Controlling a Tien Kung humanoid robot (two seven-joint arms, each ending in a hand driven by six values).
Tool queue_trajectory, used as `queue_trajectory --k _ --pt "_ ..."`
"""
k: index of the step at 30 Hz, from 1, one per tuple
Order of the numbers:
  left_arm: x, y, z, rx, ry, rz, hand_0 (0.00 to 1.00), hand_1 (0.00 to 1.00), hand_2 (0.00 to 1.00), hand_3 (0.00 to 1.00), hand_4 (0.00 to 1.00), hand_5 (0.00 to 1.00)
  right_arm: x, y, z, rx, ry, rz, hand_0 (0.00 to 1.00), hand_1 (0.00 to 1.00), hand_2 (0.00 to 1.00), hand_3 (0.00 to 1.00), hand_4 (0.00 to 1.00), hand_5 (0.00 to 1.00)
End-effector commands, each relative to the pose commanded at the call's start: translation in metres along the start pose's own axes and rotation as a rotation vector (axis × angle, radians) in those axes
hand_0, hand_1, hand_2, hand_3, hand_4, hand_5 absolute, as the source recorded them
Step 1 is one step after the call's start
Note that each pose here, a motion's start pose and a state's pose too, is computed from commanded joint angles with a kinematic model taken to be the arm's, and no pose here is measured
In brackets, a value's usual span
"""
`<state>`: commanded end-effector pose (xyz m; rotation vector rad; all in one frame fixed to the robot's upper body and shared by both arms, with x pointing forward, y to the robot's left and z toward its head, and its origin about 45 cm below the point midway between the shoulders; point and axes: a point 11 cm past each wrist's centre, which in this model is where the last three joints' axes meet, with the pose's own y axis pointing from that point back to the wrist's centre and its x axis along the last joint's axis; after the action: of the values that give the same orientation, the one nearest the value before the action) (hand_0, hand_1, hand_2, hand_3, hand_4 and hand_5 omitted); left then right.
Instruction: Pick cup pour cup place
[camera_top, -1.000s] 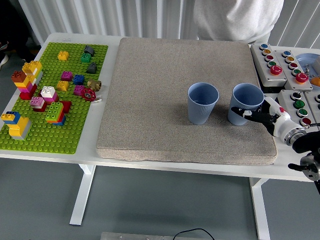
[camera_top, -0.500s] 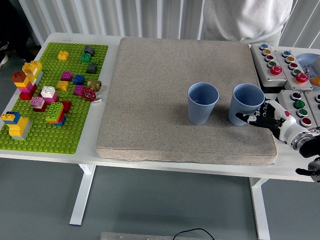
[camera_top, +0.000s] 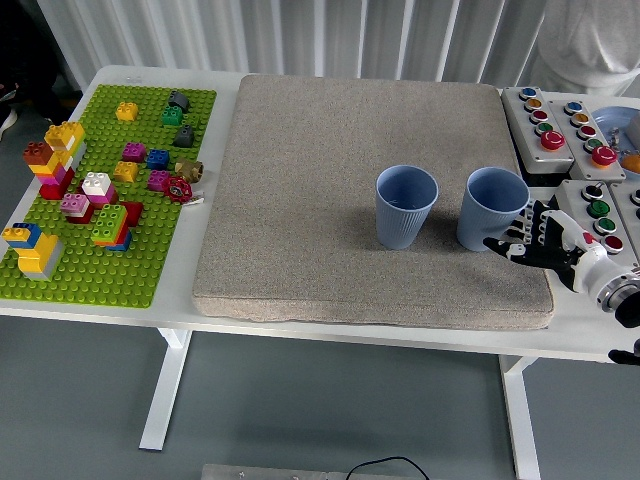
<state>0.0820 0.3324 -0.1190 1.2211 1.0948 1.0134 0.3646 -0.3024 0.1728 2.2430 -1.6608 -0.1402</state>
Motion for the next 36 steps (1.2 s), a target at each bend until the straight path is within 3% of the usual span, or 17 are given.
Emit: queue_trajectory --k 12,17,27,29,31,36 --pt "0.003 0.001 -0.002 -0.001 0.006 0.006 0.803 0.838 0.869 0.795 0.518 0.998 0.040 0.028 -0.022 0.056 0.040 0.081 0.961 0.904 0.942 0.948 0.845 0.289" --pt "0.005 0.001 -0.001 -0.002 0.005 0.009 0.804 0.838 0.869 0.794 0.517 0.998 0.050 0.029 -0.036 0.093 0.027 0.102 0.960 0.904 0.941 0.947 0.844 0.291" --pt "0.009 0.002 0.000 -0.006 0.012 0.016 0.804 0.838 0.869 0.794 0.518 0.998 0.073 0.015 -0.108 0.242 0.016 0.155 0.955 0.900 0.930 0.938 0.841 0.287" --pt "0.010 0.003 0.000 -0.005 0.014 0.018 0.804 0.838 0.869 0.794 0.518 0.998 0.077 0.011 -0.132 0.299 -0.018 0.164 0.955 0.900 0.930 0.938 0.841 0.287" --pt "0.010 0.003 0.000 -0.004 0.016 0.018 0.804 0.838 0.868 0.793 0.519 0.998 0.077 0.008 -0.153 0.354 -0.065 0.147 0.902 0.868 0.884 0.905 0.838 0.301" --pt "0.010 0.003 0.000 -0.005 0.022 0.018 0.804 0.838 0.868 0.793 0.519 0.998 0.061 0.002 -0.196 0.466 -0.127 0.082 0.902 0.868 0.884 0.905 0.838 0.301"
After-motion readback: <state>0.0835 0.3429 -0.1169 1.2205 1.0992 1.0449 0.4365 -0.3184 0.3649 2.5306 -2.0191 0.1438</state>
